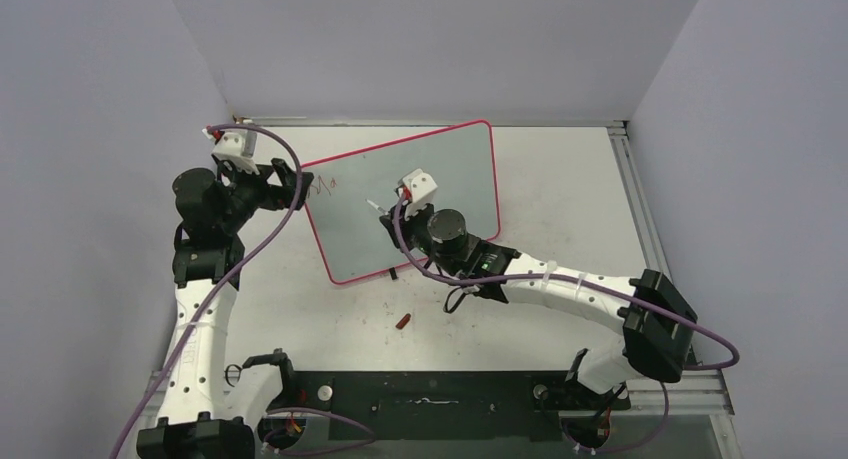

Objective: Write a sentence on the whiteboard
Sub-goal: Adjust the whiteboard marker, then write a sentence on the whiteboard.

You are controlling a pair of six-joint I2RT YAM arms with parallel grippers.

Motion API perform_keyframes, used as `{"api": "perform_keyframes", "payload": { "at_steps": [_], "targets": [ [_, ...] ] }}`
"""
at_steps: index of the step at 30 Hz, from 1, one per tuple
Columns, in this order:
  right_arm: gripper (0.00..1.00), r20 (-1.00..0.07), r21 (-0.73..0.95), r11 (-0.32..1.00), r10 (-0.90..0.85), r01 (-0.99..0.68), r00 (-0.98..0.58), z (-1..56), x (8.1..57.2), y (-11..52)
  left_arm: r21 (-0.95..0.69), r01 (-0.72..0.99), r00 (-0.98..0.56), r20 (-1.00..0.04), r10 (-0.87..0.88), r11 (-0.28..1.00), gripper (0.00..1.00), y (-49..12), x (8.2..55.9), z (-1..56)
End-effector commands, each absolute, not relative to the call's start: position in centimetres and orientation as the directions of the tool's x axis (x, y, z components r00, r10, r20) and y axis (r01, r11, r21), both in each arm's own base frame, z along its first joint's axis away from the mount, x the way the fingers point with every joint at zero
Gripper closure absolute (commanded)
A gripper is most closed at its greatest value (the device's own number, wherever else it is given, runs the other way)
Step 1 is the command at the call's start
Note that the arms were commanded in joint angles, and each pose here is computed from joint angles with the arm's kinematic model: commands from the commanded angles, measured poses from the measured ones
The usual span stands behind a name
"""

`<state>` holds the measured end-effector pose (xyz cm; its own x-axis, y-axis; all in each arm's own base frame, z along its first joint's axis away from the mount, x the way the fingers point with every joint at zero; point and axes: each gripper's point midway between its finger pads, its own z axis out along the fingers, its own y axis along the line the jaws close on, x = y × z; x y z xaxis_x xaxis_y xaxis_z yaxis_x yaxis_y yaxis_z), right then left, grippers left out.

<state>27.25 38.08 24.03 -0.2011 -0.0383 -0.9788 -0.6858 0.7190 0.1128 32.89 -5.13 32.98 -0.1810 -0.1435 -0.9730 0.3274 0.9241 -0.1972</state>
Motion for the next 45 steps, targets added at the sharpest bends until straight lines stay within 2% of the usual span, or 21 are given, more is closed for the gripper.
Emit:
{"api": "perform_keyframes", "payload": {
  "at_steps": [1, 9, 14, 23, 45],
  "targets": [
    [0.95, -0.997, 0.068, 0.73, 0.07, -0.68, -0.024, 30.3, 28.9, 40.6, -0.236, 0.356, -0.165, -0.968, -0.188, 0.904, 0.11, -4.8, 33.8, 32.6],
    [0.95, -0.999, 0.013, 0.725, 0.032, -0.689, 0.015, 30.5, 29.8, 43.5, -0.323, 0.408, -0.234, -0.941, -0.244, 0.854, 0.17, -5.3, 34.9, 30.6],
    [0.95, -1.0, -0.009, 0.729, 0.011, -0.685, 0.026, 30.2, 30.2, 44.4, -0.335, 0.417, -0.245, -0.937, -0.25, 0.845, 0.34, -5.3, 35.6, 30.1],
    [0.95, -0.999, -0.036, 0.735, -0.012, -0.677, 0.041, 29.8, 30.6, 45.6, -0.341, 0.4, -0.27, -0.931, -0.246, 0.85, 0.52, -5.0, 36.1, 29.1],
    [0.95, -0.997, -0.08, 0.768, -0.056, -0.636, 0.057, 29.0, 31.9, 46.4, -0.357, 0.387, -0.31, -0.919, -0.245, 0.85, 0.69, -4.9, 36.1, 28.1]
  ]
}}
